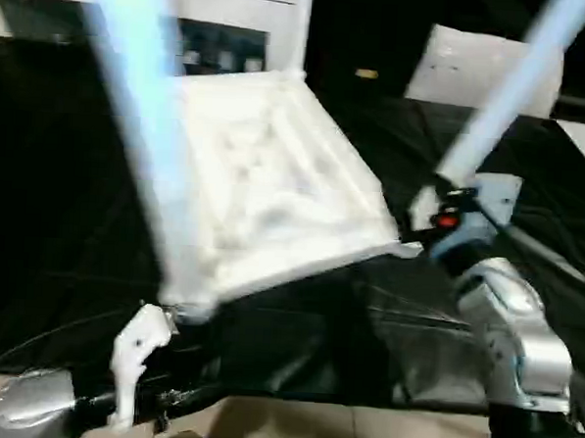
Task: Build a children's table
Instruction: Rotate leg to tighten, then rotate table base
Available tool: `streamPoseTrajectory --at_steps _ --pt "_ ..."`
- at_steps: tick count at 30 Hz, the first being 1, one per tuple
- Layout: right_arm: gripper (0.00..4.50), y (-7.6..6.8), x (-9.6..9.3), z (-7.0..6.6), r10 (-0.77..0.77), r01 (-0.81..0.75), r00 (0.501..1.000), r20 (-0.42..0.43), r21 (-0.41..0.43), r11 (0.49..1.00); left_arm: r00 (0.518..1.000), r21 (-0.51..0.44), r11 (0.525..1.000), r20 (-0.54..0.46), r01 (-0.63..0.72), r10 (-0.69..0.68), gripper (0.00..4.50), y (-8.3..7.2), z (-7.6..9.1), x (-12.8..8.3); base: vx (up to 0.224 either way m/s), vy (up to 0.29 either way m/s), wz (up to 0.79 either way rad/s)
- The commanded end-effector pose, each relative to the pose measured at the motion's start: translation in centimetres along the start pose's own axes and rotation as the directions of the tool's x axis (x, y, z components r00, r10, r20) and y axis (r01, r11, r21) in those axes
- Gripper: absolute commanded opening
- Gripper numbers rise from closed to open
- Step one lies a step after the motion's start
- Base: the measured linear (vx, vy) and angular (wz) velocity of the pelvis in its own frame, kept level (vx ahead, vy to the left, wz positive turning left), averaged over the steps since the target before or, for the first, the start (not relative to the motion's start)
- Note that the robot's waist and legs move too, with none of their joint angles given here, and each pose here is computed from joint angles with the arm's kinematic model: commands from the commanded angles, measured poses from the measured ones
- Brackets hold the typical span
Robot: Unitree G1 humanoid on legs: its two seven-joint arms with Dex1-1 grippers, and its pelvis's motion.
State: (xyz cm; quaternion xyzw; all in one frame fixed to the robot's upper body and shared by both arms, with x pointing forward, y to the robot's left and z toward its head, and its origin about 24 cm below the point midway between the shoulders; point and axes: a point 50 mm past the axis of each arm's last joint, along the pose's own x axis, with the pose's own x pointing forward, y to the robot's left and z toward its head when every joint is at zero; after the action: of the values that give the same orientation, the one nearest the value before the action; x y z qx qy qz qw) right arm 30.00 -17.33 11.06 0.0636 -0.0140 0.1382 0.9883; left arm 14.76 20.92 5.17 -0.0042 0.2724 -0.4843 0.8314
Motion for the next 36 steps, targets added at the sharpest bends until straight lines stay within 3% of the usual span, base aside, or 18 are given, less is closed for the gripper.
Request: streamPoseTrajectory --at_steps 1,2,5,6,12,14,17,22,26,29,36 --pt "4.50 -2.6 -0.5 0.6 -0.115 0.115 0.993 0.019 -0.026 0.993 1.000 -0.016 1.000 -0.013 -0.014 0.014 3.18 0.2 -0.1 -1.6 0.000 0.000 0.00" --pt "4.50 -3.3 -0.5 0.7 -0.126 0.126 0.992 0.015 -0.034 0.991 0.998 -0.025 0.998 -0.021 -0.053 0.052 3.22 0.6 -0.2 -3.1 0.000 0.000 0.00" --pt "4.50 -3.5 -0.7 0.5 -0.104 0.103 0.994 -0.014 -0.044 0.994 0.992 -0.010 0.992 0.007 -0.128 0.128 3.55 1.4 0.5 -4.6 0.000 0.000 0.00" --pt "4.50 -2.7 -1.0 -0.3 -0.035 0.031 0.997 -0.074 -0.050 0.998 0.983 0.011 0.984 0.040 -0.179 0.179 3.61 2.2 1.2 -5.3 0.000 0.000 0.00" --pt "4.50 -0.6 -1.8 -2.5 0.097 -0.107 0.977 -0.189 -0.045 0.993 0.968 0.039 0.979 0.157 -0.202 0.194 4.05 3.2 3.3 -5.4 0.000 0.000 0.00" --pt "4.50 0.3 -2.4 -4.3 0.135 -0.155 0.948 -0.290 -0.050 0.987 0.960 0.056 0.984 0.236 -0.167 0.150 4.20 3.4 5.0 -4.2 0.000 0.000 0.00" --pt "4.50 0.4 -2.8 -5.2 0.129 -0.157 0.931 -0.341 -0.056 0.986 0.955 0.062 0.987 0.271 -0.147 0.125 4.42 3.5 5.8 -3.3 0.000 0.000 0.00" --pt "4.50 0.0 -4.1 -8.2 0.085 -0.172 0.863 -0.497 -0.132 0.976 0.944 0.088 0.993 0.328 -0.078 0.045 4.48 4.0 7.5 0.2 0.000 0.000 0.00" --pt "4.50 -0.3 -3.8 -8.7 0.047 -0.145 0.865 -0.500 -0.160 0.976 0.935 0.112 0.992 0.355 -0.051 0.008 4.48 4.1 8.6 1.9 0.000 0.000 0.00" --pt "4.50 0.4 -2.5 -9.0 0.046 -0.140 0.876 -0.481 -0.161 0.977 0.928 0.154 0.988 0.371 -0.020 -0.039 4.48 4.0 9.9 4.0 0.000 0.000 0.00" --pt "4.50 2.3 0.2 -9.6 0.081 -0.162 0.877 -0.473 -0.131 0.978 0.895 0.175 0.971 0.390 0.160 -0.218 4.48 1.2 11.2 7.5 0.000 0.000 0.00"
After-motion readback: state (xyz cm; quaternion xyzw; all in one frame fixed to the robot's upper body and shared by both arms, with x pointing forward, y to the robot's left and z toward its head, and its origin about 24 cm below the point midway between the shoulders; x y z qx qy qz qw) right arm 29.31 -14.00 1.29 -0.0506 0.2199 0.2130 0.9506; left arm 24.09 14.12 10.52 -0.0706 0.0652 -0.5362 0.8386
